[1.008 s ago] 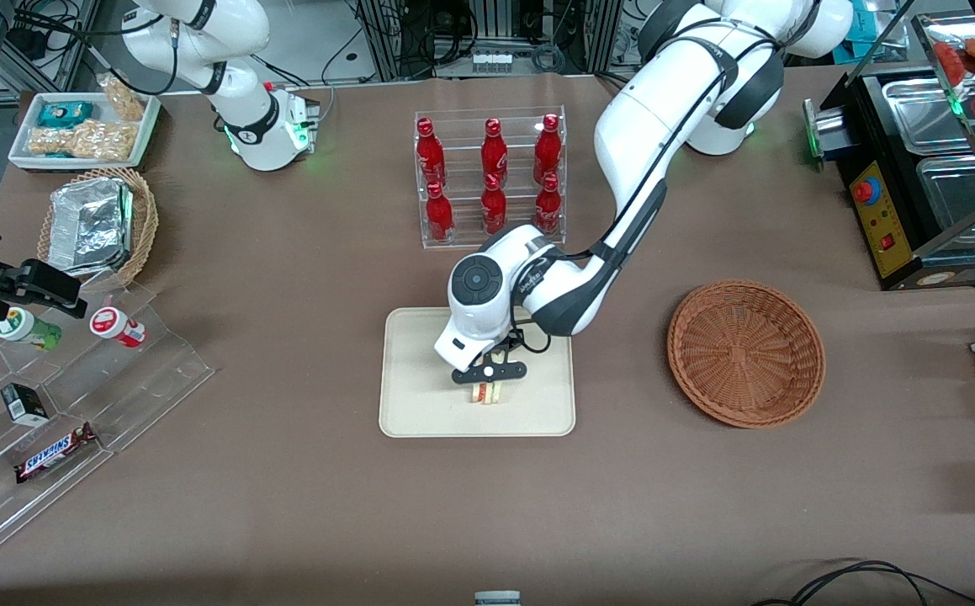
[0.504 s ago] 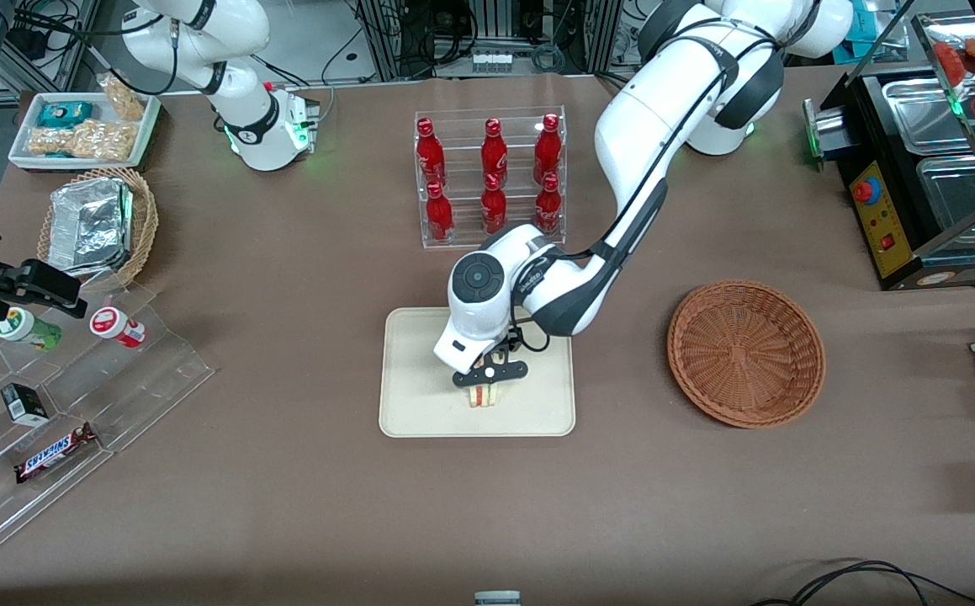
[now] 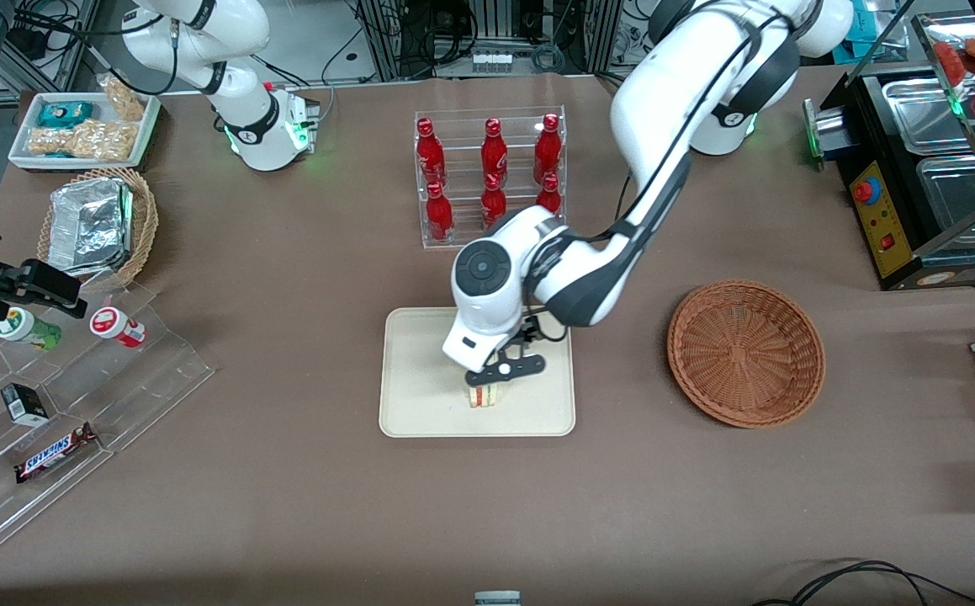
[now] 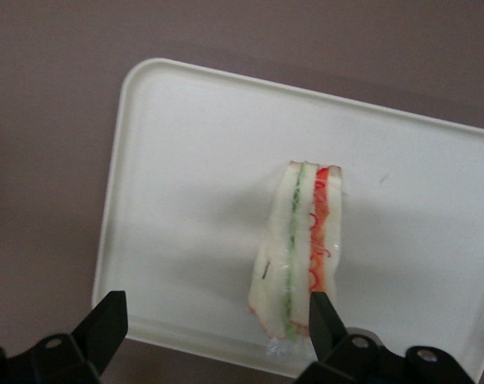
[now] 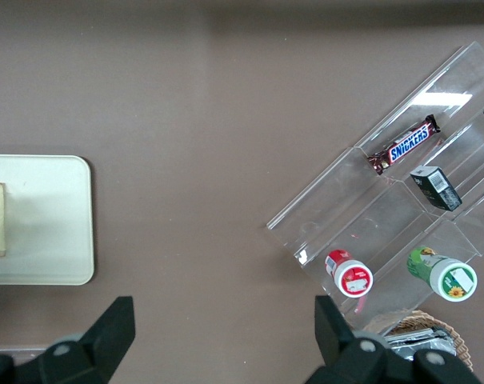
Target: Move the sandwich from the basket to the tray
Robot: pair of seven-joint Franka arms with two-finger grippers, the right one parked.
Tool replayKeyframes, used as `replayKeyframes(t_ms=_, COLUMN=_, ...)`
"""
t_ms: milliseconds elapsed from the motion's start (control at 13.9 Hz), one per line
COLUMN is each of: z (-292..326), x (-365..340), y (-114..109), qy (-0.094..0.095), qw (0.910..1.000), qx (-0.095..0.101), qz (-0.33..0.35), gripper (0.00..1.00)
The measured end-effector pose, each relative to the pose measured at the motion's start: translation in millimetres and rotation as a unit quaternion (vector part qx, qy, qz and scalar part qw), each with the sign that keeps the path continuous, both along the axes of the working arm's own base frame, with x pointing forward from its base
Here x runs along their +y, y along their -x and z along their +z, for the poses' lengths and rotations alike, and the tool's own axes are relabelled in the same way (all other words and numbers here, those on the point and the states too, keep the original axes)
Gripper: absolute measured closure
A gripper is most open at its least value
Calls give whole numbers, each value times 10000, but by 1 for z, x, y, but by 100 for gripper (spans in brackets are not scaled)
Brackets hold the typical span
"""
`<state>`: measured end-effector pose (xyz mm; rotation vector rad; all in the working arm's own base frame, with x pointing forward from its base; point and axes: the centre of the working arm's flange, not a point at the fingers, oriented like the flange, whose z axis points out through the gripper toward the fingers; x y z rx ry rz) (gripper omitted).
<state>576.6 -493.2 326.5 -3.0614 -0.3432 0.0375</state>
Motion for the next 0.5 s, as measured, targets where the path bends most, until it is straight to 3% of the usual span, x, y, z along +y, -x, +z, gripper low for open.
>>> replayKeyframes(t_ms=144, z=33, x=31, y=-4, qy=56, qw=9996, qx=232, qz=-120, gripper=0)
replayKeyframes(t_ms=504, z=89, x=158, y=-4, qy=632, qw=9905, qx=816, qz=-909, gripper=0)
